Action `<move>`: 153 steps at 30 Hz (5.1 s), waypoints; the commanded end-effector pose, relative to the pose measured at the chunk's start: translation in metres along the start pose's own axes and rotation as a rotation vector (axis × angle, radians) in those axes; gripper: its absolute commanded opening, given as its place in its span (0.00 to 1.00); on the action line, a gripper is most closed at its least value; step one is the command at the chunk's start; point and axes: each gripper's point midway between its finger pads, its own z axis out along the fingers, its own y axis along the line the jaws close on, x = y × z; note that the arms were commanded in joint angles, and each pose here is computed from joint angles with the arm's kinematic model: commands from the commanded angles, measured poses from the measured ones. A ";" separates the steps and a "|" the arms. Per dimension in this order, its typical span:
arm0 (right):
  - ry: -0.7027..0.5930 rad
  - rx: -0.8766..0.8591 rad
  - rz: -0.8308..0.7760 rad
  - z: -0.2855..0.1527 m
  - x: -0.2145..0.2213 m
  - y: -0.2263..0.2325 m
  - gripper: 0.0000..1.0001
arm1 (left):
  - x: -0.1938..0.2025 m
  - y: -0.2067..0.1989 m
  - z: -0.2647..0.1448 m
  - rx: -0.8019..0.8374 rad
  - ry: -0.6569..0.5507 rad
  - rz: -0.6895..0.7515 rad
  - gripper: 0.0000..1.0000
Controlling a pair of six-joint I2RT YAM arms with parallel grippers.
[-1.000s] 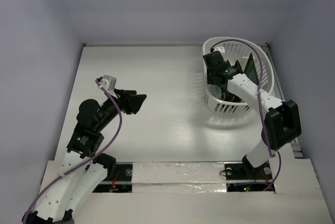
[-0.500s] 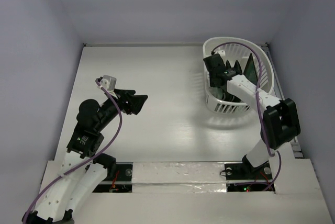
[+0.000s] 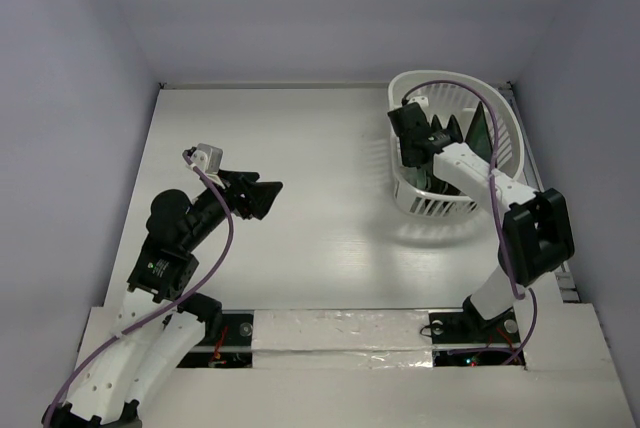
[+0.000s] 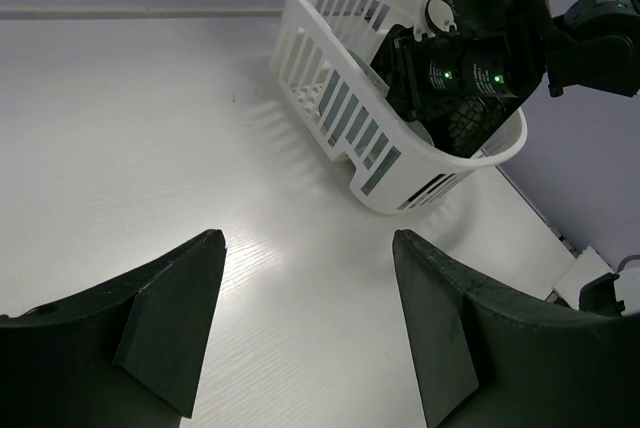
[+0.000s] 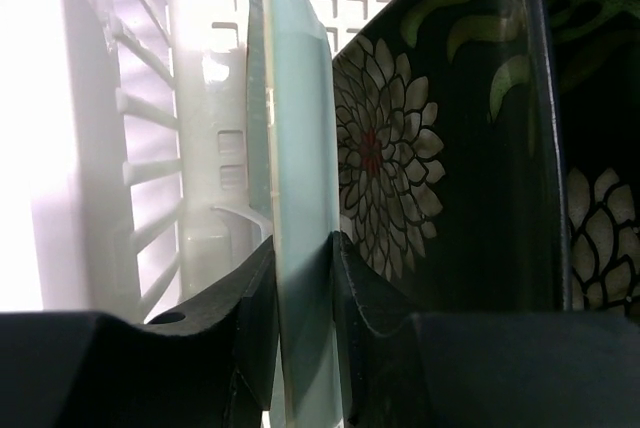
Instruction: Unload the plates from the dish rack
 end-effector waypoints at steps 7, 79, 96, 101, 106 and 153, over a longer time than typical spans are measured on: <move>-0.166 0.029 0.001 -0.048 -0.066 -0.014 0.00 | -0.023 -0.017 -0.004 0.056 -0.064 0.025 0.65; -0.008 0.128 -0.102 -0.008 -0.059 -0.031 0.47 | -0.022 -0.017 -0.006 0.058 -0.065 0.023 0.65; 0.106 0.103 -0.101 0.012 -0.021 -0.032 0.57 | -0.022 -0.019 -0.007 0.059 -0.067 0.024 0.65; 0.119 0.071 -0.082 0.016 -0.011 -0.028 0.59 | -0.023 -0.019 -0.007 0.056 -0.068 0.024 0.65; 0.124 0.037 -0.052 0.017 -0.002 -0.026 0.54 | -0.023 -0.019 -0.007 0.056 -0.068 0.024 0.65; -0.562 -0.172 0.379 -0.174 -0.153 -0.101 0.00 | -0.022 -0.017 -0.005 0.047 -0.066 0.022 0.64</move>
